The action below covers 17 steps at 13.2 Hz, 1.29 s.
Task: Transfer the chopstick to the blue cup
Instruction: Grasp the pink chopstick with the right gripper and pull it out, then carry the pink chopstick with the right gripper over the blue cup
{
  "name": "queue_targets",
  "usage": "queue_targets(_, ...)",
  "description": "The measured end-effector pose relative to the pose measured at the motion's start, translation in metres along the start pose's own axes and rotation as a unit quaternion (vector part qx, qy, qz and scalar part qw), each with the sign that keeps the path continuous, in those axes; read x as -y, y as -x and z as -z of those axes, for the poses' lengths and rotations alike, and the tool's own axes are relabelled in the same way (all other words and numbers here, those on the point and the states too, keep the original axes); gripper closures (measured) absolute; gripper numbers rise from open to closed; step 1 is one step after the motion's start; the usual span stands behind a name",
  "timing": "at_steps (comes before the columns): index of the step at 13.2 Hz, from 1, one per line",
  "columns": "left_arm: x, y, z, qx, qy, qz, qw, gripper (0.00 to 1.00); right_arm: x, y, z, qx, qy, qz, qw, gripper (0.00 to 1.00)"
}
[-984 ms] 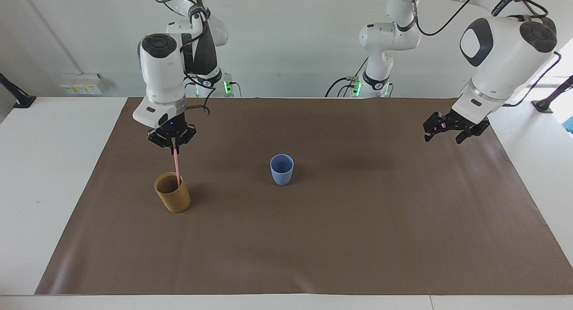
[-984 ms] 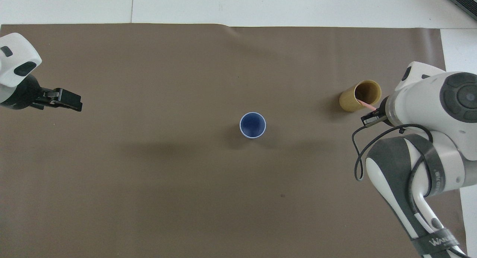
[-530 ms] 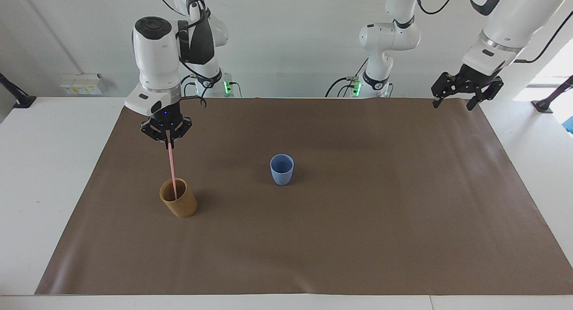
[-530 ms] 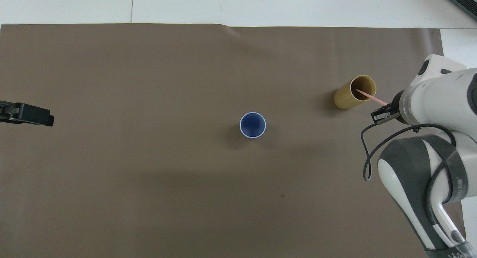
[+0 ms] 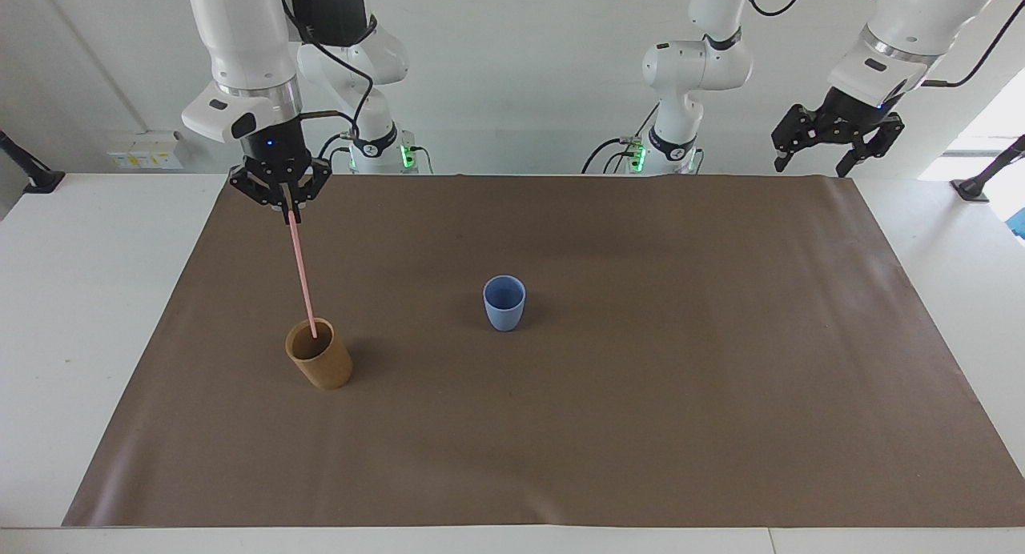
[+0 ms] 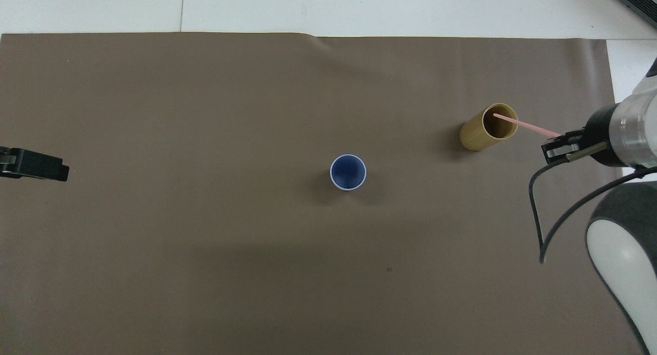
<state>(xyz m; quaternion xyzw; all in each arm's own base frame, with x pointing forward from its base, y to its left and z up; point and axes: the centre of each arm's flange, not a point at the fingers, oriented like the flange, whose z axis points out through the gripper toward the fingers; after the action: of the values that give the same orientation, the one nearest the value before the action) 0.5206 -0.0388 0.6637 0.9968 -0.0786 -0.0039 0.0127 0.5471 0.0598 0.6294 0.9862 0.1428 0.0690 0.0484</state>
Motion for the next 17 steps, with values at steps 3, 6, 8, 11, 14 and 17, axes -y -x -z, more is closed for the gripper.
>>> queue_targets(3,0.000,0.001,0.000,0.003,0.000,0.000,1.000,0.00,0.040,-0.003,0.017,0.004,-0.040,-0.061,0.997,0.91)
queue_targets(6,0.001,0.001,-0.001,0.003,0.000,0.001,1.000,0.00,0.093,-0.006,0.018,0.020,-0.067,-0.136,0.988,0.91)
queue_targets(8,0.004,0.001,0.000,0.003,0.001,0.004,1.000,0.00,0.141,-0.007,0.018,0.034,-0.082,-0.184,0.979,0.91)
queue_targets(11,0.008,0.001,0.000,0.003,0.001,0.007,1.000,0.00,0.210,0.001,0.024,0.054,-0.105,-0.230,0.966,0.91)
queue_targets(14,0.008,0.001,0.000,0.003,0.001,0.007,1.000,0.00,0.231,0.002,0.019,0.074,-0.122,-0.245,0.959,0.91)
queue_targets(17,0.008,0.001,0.000,0.003,0.001,0.007,1.000,0.00,0.239,-0.009,-0.008,0.095,-0.123,-0.242,0.958,0.91)
